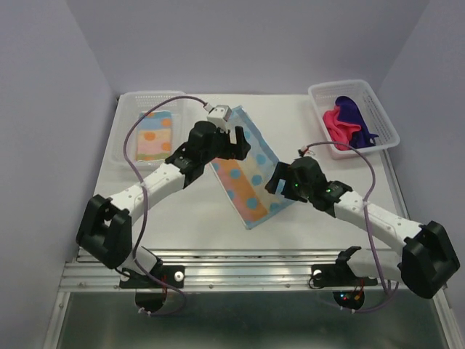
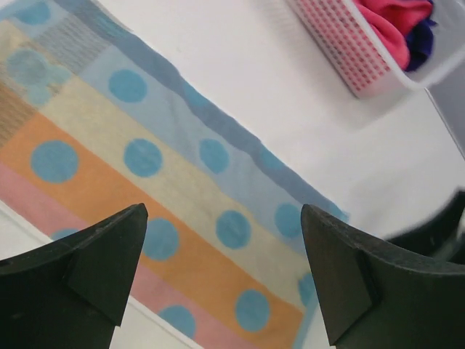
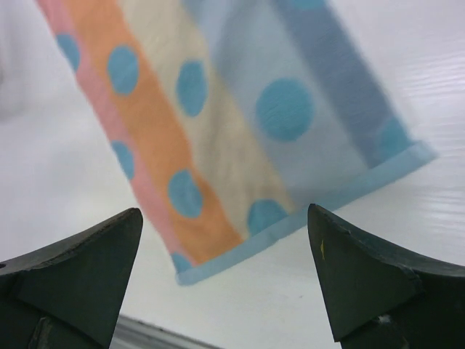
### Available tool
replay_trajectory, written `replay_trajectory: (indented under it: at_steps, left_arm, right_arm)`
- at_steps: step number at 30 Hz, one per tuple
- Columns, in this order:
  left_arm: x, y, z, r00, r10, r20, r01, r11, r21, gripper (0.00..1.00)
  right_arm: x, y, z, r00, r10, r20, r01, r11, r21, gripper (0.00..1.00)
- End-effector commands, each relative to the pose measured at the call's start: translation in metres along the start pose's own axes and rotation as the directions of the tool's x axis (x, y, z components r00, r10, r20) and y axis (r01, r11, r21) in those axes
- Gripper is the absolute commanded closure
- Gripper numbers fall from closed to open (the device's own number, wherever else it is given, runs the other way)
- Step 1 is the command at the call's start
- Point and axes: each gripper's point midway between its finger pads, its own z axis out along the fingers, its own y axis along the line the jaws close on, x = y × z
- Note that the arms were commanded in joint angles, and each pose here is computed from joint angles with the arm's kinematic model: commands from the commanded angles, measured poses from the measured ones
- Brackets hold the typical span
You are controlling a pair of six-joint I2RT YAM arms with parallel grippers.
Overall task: Fold and stack the towels
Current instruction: Flatten out the crumpled towel
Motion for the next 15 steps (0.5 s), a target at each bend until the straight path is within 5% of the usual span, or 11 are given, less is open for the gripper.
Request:
replay_trajectory:
  at_steps: [1, 15]
  left_arm:
    - [0.051, -0.045, -0.023, 0.999, -0.002, -0.040, 0.005, 0.997, 0.074, 0.01]
    - [0.199, -0.103, -0.070, 0.927, 0.159, -0.339, -0.138, 0.987, 0.086, 0.01]
  right_arm:
    - [-0.031, -0.057, -0.013, 0.987, 0.127, 0.101, -0.142, 0.978, 0.154, 0.00]
    - [-0.044, -0.091, -0.018, 0.987, 0.100, 0.126, -0.129, 0.960, 0.249, 0.00]
